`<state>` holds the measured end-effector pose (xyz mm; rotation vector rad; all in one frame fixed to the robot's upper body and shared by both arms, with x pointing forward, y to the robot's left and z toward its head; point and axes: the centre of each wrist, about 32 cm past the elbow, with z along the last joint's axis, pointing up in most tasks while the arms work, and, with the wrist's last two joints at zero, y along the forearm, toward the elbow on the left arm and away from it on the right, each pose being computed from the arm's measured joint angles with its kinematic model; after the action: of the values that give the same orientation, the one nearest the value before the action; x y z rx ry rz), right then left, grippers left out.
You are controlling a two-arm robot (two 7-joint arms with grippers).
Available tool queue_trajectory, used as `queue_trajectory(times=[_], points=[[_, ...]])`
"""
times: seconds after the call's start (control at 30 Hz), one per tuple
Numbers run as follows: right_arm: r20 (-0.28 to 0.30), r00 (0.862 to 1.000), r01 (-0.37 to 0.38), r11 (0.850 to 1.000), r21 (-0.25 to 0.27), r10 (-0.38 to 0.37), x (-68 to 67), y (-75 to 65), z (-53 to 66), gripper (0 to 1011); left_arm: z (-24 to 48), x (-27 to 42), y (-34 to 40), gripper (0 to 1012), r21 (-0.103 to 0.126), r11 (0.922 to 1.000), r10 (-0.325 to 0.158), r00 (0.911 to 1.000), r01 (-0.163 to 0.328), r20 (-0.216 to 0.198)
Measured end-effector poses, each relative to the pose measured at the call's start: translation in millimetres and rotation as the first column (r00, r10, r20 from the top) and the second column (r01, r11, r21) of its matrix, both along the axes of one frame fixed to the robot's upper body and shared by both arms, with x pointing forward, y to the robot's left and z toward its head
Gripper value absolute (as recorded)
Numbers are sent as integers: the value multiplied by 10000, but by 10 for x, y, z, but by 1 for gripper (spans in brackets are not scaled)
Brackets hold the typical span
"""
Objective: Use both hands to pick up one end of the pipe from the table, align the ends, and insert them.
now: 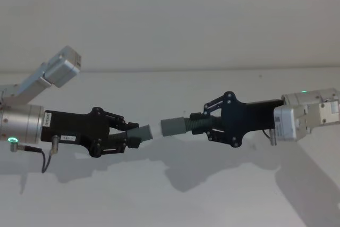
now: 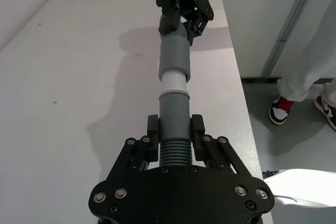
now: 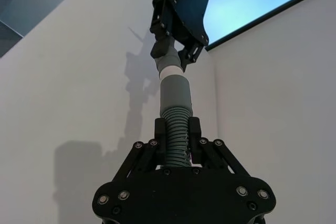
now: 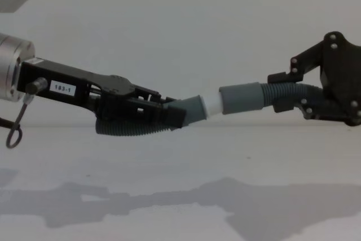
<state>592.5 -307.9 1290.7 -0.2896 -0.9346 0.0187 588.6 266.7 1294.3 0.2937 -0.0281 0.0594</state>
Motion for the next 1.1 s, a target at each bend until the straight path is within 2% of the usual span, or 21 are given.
queue_trajectory(times=[1.1], points=[[66, 9989, -473, 9989, -46, 474, -11, 147, 46, 226, 0, 0, 5, 327, 19, 10000, 9, 10000, -9, 3]])
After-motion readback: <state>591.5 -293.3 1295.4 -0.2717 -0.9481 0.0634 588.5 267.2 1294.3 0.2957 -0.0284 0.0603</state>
